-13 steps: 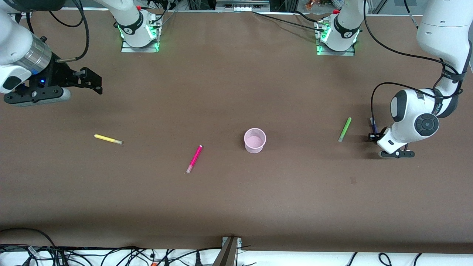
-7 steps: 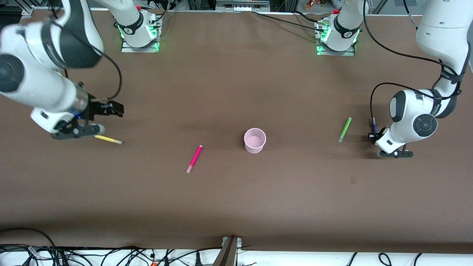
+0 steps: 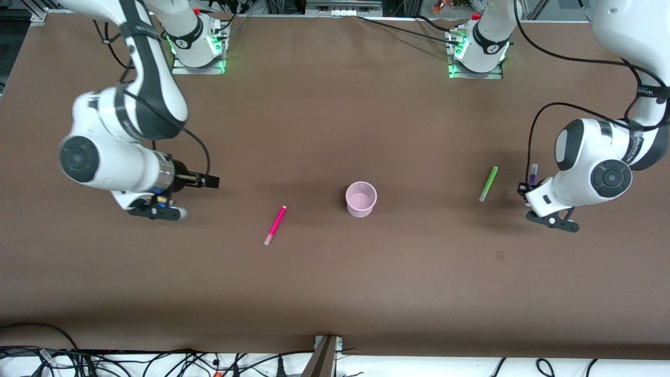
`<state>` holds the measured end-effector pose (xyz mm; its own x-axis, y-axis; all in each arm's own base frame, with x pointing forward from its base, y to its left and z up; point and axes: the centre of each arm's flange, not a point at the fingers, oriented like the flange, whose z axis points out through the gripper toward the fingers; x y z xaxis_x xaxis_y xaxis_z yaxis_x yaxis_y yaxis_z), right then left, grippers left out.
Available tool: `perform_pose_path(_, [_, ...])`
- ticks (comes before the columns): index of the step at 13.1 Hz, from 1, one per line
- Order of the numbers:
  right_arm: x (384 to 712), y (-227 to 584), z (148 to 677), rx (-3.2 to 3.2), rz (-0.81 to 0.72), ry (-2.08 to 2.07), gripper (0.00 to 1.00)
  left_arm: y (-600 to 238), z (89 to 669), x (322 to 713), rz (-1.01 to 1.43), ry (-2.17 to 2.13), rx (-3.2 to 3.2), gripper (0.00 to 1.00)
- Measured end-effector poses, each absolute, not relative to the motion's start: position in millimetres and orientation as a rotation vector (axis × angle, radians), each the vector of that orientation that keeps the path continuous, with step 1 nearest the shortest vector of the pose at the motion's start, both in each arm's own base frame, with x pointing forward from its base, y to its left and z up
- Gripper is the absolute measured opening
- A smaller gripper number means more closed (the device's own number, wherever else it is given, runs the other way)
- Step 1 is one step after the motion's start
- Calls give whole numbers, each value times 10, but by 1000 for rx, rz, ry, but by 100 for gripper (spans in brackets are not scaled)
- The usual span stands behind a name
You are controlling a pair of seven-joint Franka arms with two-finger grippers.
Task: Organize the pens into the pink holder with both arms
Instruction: 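Lift the purple marker with the left gripper while the right gripper reaches the pink marker, then insert the purple marker into the holder while the right gripper grasps the pink marker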
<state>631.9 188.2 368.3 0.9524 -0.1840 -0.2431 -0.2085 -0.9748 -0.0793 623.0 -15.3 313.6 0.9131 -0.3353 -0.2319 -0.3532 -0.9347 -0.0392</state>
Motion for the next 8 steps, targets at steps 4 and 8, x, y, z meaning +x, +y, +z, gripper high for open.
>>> perform_pose_path(4, [6315,2525,3008,-2969,312,591,99,-1099,3707,6274,327,790,-3101,18])
perform_pose_path(8, [6294,2753,2519,-2867,358,771,99,-2306,3768,6097,168,1110,-3191,18])
